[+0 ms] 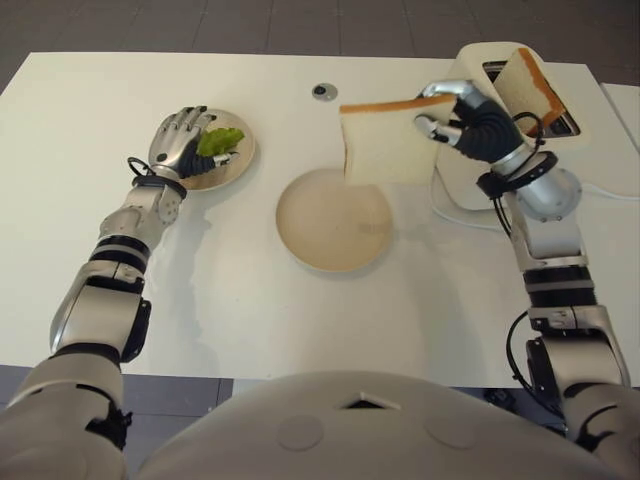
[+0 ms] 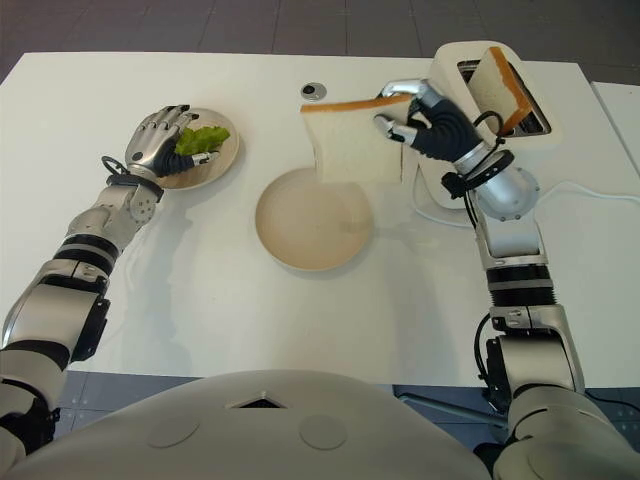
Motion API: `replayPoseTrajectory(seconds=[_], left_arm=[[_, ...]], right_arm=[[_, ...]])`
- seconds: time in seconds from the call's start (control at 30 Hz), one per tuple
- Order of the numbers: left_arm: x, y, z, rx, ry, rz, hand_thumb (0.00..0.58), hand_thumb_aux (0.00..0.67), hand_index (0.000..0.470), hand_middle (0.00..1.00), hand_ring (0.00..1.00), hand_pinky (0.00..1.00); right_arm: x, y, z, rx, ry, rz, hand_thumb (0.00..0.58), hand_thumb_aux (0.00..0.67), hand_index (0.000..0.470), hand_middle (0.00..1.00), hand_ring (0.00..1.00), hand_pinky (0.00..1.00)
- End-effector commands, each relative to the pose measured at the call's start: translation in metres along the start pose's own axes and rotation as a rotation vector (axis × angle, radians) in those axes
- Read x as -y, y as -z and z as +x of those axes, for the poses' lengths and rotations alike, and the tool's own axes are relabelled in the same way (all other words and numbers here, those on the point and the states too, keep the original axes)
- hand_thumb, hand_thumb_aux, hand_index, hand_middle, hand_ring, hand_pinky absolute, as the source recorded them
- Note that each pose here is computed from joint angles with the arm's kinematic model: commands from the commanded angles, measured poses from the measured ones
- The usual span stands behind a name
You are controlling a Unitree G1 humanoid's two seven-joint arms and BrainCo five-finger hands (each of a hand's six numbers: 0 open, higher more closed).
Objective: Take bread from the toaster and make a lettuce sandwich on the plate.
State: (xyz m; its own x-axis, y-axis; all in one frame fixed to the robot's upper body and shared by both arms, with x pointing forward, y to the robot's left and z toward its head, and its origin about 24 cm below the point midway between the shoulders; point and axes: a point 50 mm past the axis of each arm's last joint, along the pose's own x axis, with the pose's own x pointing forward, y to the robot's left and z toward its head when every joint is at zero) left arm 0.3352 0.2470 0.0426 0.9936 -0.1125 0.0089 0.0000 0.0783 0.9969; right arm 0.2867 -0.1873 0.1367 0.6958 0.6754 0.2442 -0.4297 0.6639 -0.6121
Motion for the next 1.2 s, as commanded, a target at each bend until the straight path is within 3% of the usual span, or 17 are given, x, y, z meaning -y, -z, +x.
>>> replayPoseTrajectory(seconds=[0.03,0.1,0.17,0.2,0.4,0.43,0.47,0.5,0.7,0.97,1.0,1.03,1.07,1.2], left_arm=[[0.011,0.005,-0.001,-0.036,0.071,0.058,0.261,0.173,0.122,0.00,0.00,0.00],[0.013,0.007,-0.001,-0.046,0.089,0.085,0.454,0.357,0.251,0.00,0.00,0.00],[0.014,0.006,-0.001,-0.045,0.094,0.094,0.545,0.504,0.354,0.00,0.00,0.00],[0.014,0.005,-0.001,-0.039,0.093,0.095,0.580,0.654,0.459,0.00,0.00,0.00],[0.010,-0.009,0.003,0.045,0.030,0.024,0.580,0.670,0.470,0.00,0.00,0.00],[0.008,-0.013,0.004,0.070,0.014,-0.004,0.580,0.670,0.470,0.00,0.00,0.00],[0.006,-0.017,0.005,0.095,-0.003,-0.033,0.580,0.670,0.470,0.00,0.00,0.00],[0.003,-0.020,0.005,0.116,-0.019,-0.058,0.580,0.670,0.470,0.00,0.00,0.00],[-0.006,-0.031,0.007,0.192,-0.077,-0.141,0.580,0.670,0.470,0.00,0.00,0.00],[-0.013,-0.023,0.007,0.173,-0.097,-0.140,0.580,0.670,0.470,0.00,0.00,0.00],[-0.016,-0.020,0.007,0.161,-0.112,-0.142,0.579,0.644,0.452,0.00,0.00,0.00],[-0.019,-0.016,0.007,0.144,-0.123,-0.138,0.464,0.370,0.260,0.00,0.00,0.00],[-0.020,-0.010,0.006,0.121,-0.125,-0.128,0.000,0.000,0.000,0.00,0.00,0.00],[-0.012,0.007,0.002,0.041,-0.053,-0.047,0.000,0.000,0.000,0.00,0.00,0.00]], right_arm=[[-0.044,0.020,0.000,-0.092,-0.218,0.045,0.580,0.670,0.470,1.00,1.00,1.00],[-0.062,0.028,-0.001,-0.123,-0.308,0.056,0.580,0.670,0.470,1.00,1.00,1.00],[-0.071,0.033,-0.001,-0.149,-0.356,0.051,0.580,0.670,0.470,1.00,1.00,1.00],[-0.074,0.036,-0.001,-0.166,-0.369,0.044,0.580,0.670,0.470,1.00,1.00,1.00],[-0.071,0.049,-0.003,-0.240,-0.356,-0.007,0.580,0.670,0.470,1.00,1.00,1.00],[-0.071,0.049,-0.003,-0.244,-0.350,-0.018,0.556,0.533,0.374,1.00,1.00,1.00],[-0.069,0.049,-0.002,-0.244,-0.339,-0.027,0.160,0.100,0.070,0.61,0.61,0.61],[-0.067,0.049,-0.001,-0.242,-0.325,-0.040,0.000,0.000,0.000,0.03,0.03,0.03],[-0.054,0.040,0.008,-0.174,-0.217,-0.071,0.000,0.000,0.000,0.00,0.00,0.00],[-0.053,0.036,0.010,-0.139,-0.211,-0.072,0.000,0.000,0.000,0.00,0.00,0.00],[-0.053,0.036,0.009,-0.139,-0.211,-0.072,0.000,0.000,0.000,0.00,0.00,0.00],[-0.053,0.036,0.009,-0.140,-0.210,-0.072,0.000,0.000,0.000,0.00,0.00,0.00],[-0.053,0.036,0.009,-0.142,-0.211,-0.072,0.000,0.000,0.000,0.00,0.00,0.00],[-0.055,0.039,0.008,-0.155,-0.217,-0.073,0.000,0.000,0.000,0.00,0.00,0.00]])
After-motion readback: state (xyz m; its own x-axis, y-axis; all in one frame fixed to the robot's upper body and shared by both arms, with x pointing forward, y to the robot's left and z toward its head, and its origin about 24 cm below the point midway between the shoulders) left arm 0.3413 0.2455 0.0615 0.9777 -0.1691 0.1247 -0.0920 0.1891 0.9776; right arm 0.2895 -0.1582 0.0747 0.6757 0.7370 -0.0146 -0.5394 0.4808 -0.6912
